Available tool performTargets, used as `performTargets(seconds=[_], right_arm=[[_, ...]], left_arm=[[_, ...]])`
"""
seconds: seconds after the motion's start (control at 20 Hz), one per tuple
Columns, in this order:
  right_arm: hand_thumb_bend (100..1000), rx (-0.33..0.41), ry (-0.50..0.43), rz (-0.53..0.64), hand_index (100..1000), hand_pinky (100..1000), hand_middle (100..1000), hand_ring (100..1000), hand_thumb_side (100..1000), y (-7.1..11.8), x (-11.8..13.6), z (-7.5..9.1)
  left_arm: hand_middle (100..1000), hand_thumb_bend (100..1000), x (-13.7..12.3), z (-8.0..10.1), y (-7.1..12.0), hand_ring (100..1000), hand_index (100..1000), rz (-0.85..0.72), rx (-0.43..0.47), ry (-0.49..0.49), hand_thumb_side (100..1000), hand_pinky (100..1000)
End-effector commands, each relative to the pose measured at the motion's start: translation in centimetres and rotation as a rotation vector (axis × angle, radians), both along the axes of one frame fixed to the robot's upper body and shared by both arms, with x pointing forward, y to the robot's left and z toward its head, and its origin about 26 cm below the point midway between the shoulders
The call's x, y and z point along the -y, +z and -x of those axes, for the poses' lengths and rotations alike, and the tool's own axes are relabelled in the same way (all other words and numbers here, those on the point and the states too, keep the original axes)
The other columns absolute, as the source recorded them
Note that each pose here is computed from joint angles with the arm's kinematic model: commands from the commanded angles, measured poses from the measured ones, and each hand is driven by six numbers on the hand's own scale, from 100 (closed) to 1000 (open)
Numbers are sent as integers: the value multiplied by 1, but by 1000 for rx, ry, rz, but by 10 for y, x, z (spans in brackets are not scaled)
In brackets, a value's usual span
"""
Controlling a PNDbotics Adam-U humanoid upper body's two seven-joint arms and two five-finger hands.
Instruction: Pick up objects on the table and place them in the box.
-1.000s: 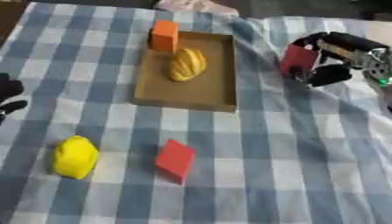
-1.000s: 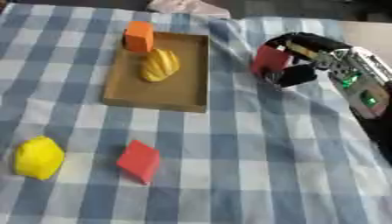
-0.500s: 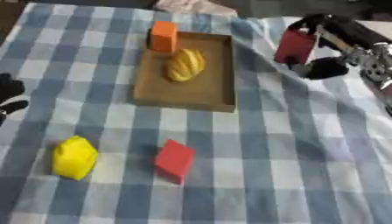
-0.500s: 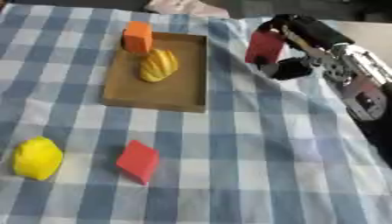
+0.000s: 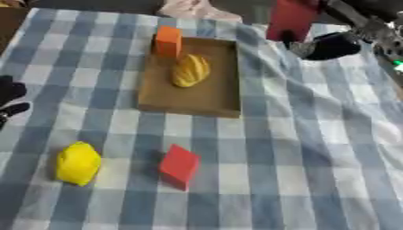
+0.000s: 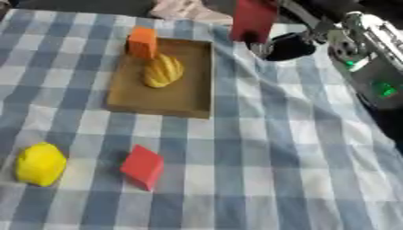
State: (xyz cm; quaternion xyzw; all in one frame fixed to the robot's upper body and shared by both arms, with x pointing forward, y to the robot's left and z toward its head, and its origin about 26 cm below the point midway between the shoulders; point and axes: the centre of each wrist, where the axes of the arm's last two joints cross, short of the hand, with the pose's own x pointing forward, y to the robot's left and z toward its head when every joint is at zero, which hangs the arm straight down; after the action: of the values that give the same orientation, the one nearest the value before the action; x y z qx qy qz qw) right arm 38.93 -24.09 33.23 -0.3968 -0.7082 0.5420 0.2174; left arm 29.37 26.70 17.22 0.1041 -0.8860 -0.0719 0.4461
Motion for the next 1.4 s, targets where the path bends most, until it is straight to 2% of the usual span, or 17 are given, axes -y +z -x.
performTargets(seconds=[0.05,0.25,0.35,0.6,0.8,0.85,0.9,1.0,1.2,1.35,1.4], right_arm=[[100,-14,55,35,623,577,359,479,100,7,-16,0],[100,-62,109,83,642,599,381,498,100,-1,-32,-11],[100,-83,133,98,650,608,389,505,133,-4,-36,-15],[100,-124,168,104,665,629,402,520,200,-11,-41,-22],[100,-136,179,107,666,630,403,521,202,-13,-43,-25],[100,-136,179,108,709,674,466,582,261,-13,-43,-25],[100,-141,177,113,727,687,487,606,286,-15,-43,-26],[100,-148,167,125,793,751,597,740,389,-18,-42,-31],[100,-178,155,149,942,842,791,935,540,-22,-35,-39],[100,-215,148,175,1000,889,887,1000,594,-24,-32,-43],[100,-227,147,185,1000,913,943,1000,645,-25,-31,-44]], left_arm=[[708,151,1,1,10,818,822,-13,37,-15,938,788],[708,152,2,1,12,818,822,-12,44,-25,938,788],[708,152,3,0,13,818,822,-12,45,-28,937,788],[708,152,4,0,14,819,822,-11,51,-33,935,788],[708,152,4,-1,15,819,822,-10,53,-34,935,788],[709,152,4,-1,15,819,822,-10,54,-34,935,787],[709,152,4,-1,15,819,822,-10,56,-35,936,788],[709,153,4,-1,16,820,823,-9,59,-35,936,787],[709,153,4,-1,15,820,823,-5,58,-33,937,787],[709,153,4,-1,16,820,822,-4,59,-34,936,787],[708,153,4,-1,16,820,823,-4,59,-34,936,787]])
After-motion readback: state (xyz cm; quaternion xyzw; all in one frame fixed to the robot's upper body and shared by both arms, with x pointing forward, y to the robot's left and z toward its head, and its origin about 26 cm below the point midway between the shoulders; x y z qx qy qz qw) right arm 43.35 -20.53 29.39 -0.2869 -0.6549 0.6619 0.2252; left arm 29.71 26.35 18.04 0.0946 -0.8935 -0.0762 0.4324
